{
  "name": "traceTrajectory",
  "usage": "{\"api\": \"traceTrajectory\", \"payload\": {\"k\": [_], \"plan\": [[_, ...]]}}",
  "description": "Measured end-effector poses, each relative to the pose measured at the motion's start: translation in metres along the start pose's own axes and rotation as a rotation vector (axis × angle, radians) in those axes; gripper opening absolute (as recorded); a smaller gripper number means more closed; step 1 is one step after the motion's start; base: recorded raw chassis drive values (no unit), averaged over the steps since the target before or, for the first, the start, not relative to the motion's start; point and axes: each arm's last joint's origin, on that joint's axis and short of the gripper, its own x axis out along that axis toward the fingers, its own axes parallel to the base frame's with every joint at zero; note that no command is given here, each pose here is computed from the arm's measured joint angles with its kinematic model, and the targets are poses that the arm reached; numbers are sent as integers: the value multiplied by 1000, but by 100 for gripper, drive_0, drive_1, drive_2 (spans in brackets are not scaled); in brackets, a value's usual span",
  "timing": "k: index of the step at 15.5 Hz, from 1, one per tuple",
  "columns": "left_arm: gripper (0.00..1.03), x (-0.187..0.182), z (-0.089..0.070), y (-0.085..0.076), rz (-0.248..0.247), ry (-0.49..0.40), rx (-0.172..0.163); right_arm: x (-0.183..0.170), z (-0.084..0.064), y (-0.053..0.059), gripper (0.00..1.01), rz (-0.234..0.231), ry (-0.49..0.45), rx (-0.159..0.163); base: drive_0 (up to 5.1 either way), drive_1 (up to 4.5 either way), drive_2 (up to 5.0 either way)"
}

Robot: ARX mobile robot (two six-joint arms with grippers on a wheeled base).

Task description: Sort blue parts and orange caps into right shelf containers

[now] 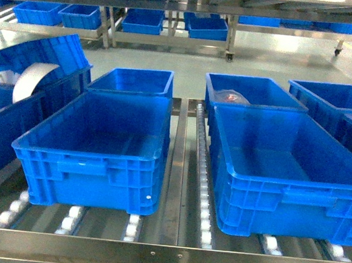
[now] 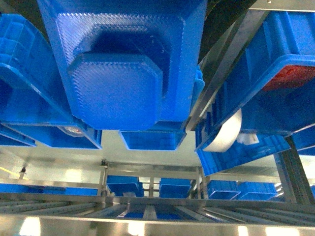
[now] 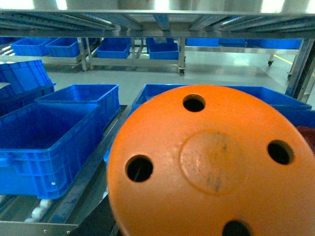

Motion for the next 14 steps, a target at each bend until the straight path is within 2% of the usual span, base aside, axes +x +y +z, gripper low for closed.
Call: {"api": "traceTrajectory", "payload": {"k": [14], "plan": [[41,0,0,0,0,1,0,0,0,0,44,-1,0,0,0,0,0]]}}
